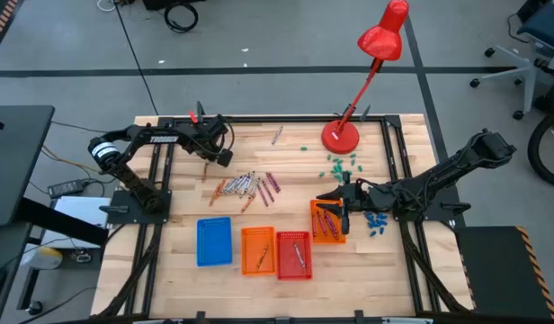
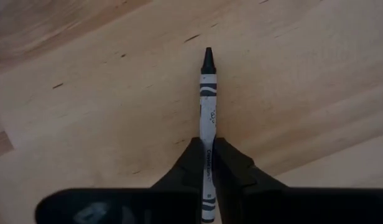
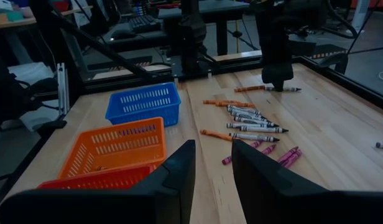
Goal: Sort crayons
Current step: Put the black crayon into the blue bin
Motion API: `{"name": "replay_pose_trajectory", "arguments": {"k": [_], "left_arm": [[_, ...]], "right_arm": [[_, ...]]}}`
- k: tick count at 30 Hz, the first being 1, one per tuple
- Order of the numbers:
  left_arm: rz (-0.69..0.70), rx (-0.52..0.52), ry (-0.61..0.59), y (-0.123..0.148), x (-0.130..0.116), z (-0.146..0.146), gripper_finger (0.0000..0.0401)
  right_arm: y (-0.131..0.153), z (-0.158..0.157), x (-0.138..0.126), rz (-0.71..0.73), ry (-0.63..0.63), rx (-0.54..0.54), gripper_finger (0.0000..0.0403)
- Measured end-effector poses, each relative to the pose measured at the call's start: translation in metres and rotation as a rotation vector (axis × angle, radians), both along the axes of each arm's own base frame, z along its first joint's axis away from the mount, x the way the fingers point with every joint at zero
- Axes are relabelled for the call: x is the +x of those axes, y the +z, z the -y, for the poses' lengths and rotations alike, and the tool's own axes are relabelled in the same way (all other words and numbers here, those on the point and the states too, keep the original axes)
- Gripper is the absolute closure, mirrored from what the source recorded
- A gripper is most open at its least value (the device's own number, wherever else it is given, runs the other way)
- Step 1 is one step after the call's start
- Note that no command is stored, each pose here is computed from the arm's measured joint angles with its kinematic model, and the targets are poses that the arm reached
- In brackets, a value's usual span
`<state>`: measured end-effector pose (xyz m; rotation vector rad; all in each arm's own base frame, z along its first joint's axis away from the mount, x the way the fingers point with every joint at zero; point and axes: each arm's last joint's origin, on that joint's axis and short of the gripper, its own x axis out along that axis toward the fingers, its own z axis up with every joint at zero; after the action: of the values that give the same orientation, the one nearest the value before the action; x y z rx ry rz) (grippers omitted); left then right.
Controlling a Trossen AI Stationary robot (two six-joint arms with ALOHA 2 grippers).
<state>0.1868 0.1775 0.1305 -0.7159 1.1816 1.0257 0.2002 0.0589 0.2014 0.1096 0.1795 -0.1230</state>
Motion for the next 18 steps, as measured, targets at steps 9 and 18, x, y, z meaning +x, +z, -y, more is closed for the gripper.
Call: {"name": "replay_pose_trajectory", "arguments": {"k": [9, 18], "left_arm": [[0.027, -0.005, -0.027, 0.008, 0.001, 0.0, 0.0367], [0.101, -0.059, -0.072, 0.032, 0.003, 0.002, 0.0367]], "right_arm": [[0.0, 0.0, 0.0, 0.0, 0.001, 0.0, 0.0293], [0.0, 0.0, 0.0, 0.0, 0.0, -0.001, 0.0293]]}}
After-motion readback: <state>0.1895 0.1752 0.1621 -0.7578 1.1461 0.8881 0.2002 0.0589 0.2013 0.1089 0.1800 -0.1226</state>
